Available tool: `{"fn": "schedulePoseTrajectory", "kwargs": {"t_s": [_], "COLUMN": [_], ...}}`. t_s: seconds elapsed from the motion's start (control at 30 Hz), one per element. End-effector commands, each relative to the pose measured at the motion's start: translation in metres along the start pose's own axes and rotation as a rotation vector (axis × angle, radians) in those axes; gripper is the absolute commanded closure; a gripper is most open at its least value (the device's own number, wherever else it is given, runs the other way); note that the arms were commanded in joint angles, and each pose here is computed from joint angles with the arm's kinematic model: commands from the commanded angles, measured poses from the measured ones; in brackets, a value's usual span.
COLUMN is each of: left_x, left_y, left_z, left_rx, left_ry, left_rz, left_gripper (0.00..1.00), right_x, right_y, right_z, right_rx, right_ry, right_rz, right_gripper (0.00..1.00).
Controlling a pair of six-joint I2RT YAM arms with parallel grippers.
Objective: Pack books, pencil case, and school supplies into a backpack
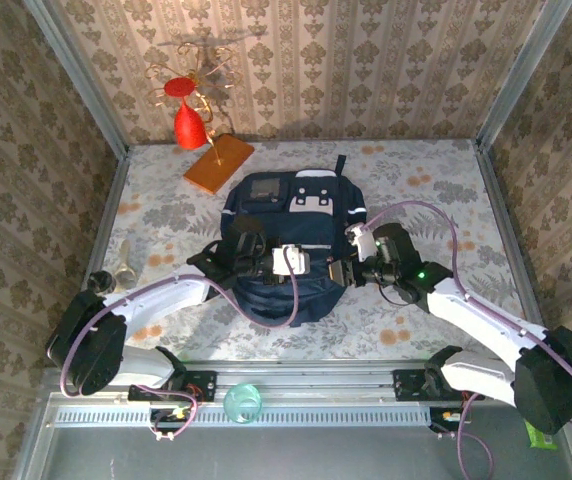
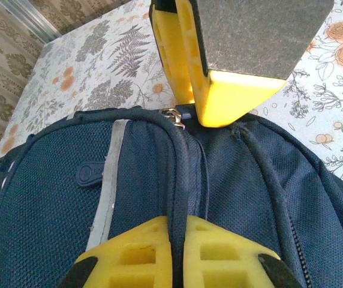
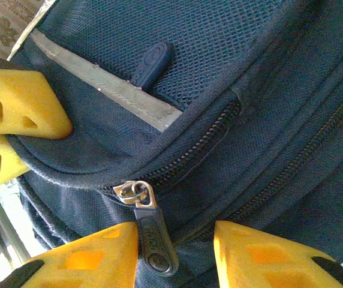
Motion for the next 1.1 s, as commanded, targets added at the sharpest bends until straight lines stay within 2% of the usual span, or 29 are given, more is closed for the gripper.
{"fn": "schedulePoseTrajectory", "kwargs": {"t_s": [0.0, 0.17, 0.23, 0.43, 0.67, 0.9, 1.07], "left_x": [0.005, 0.005, 0.005, 0.007, 0.012, 0.015, 0.014], "left_y": [0.000, -0.001, -0.003, -0.005, -0.011, -0.011, -0.011], "left_z": [0.000, 0.000, -0.001, 0.000, -0.003, -0.005, -0.008], "left_rx": [0.006, 0.008, 0.008, 0.010, -0.007, -0.013, -0.008], "left_ry": [-0.005, -0.006, -0.005, 0.005, 0.004, 0.000, -0.016], "left_rz": [-0.004, 0.001, 0.004, 0.014, 0.022, 0.011, 0.004], "left_gripper": [1.00, 1.00, 1.00, 1.00, 1.00, 1.00, 1.00], "right_x": [0.000, -0.003, -0.001, 0.014, 0.030, 0.029, 0.033], "right_y": [0.014, 0.012, 0.012, 0.010, 0.010, 0.017, 0.013], "right_z": [0.008, 0.008, 0.005, -0.011, -0.040, -0.049, -0.068], "right_rx": [0.014, 0.000, -0.002, 0.001, -0.037, -0.073, -0.083], "right_ry": [0.051, 0.058, 0.037, -0.094, -0.265, -0.309, -0.430], "right_rz": [-0.033, -0.035, -0.038, -0.059, -0.067, -0.074, -0.044], "right_gripper": [0.63, 0.73, 0.82, 1.00, 1.00, 1.00, 1.00]}}
Point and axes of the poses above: each hand's point on the last joint's axis, 136 mm out from that joint toward the fingers, its own x axis back along the fingers, its own z axis along the line the jaws close on, y = z × x, the point moved 1 cm from there along x, back along the fingers, and after that the axes turned 11 degrees about x, right-handed, at the moved point
